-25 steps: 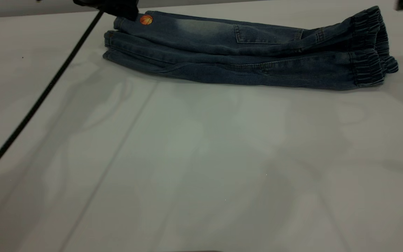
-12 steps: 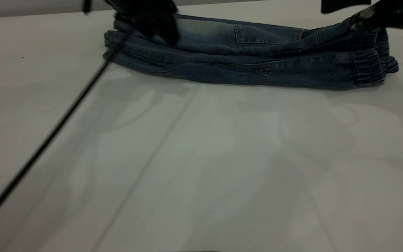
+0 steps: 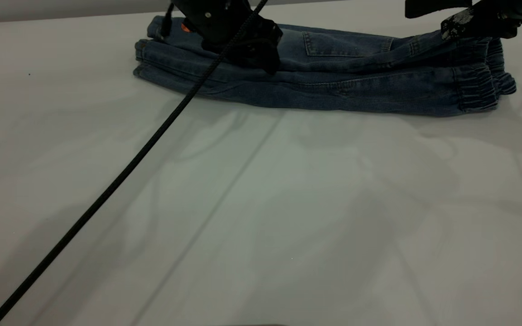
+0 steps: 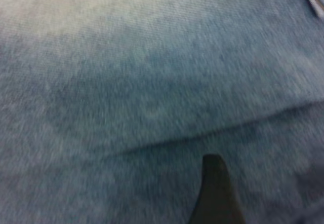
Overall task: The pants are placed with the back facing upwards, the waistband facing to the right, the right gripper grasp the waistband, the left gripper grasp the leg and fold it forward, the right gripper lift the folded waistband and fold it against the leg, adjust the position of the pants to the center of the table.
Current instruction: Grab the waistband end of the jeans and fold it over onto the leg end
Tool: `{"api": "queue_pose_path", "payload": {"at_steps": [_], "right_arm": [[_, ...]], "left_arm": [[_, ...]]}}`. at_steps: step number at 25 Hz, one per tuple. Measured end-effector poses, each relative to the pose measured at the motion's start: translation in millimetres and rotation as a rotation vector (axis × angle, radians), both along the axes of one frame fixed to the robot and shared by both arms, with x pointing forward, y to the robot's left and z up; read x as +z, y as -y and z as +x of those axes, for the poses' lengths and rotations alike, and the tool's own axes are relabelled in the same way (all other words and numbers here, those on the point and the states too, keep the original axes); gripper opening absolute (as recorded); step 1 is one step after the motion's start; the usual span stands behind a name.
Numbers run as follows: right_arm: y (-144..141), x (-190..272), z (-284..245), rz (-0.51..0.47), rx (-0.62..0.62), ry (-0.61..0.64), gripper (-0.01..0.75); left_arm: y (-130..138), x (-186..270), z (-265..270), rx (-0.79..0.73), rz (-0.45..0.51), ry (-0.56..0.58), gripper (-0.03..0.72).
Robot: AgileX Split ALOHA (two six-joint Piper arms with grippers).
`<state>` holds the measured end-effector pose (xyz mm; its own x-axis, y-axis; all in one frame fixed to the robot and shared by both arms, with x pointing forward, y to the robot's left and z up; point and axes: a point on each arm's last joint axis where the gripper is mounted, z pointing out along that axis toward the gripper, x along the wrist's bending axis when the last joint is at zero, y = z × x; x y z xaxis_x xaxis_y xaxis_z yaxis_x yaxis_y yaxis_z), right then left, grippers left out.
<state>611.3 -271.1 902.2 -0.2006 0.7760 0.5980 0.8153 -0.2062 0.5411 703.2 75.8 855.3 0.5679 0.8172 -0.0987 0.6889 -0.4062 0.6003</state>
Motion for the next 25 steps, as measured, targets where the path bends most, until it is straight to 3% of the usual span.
{"api": "queue_pose_path", "payload": {"at_steps": [8,14,17,25], "right_arm": [[0,0,0,0.001,0.003,0.002,0.528],[0,0,0,-0.002,0.001,0.002,0.528],[3,-2,1,-0.025,-0.029,-0.008,0.528],[44,-12,3,-0.148,-0.263,-0.104,0.528]], "left_arm": [[5,-22,19,0.056,-0.03,0.073,0.461],[1,-9,42,0.18,-0.059,0.353,0.461],[-1,3,47,0.211,-0.077,0.418,0.461],[9,-2,19,-0.014,-0.018,0.074,0.461]]}}
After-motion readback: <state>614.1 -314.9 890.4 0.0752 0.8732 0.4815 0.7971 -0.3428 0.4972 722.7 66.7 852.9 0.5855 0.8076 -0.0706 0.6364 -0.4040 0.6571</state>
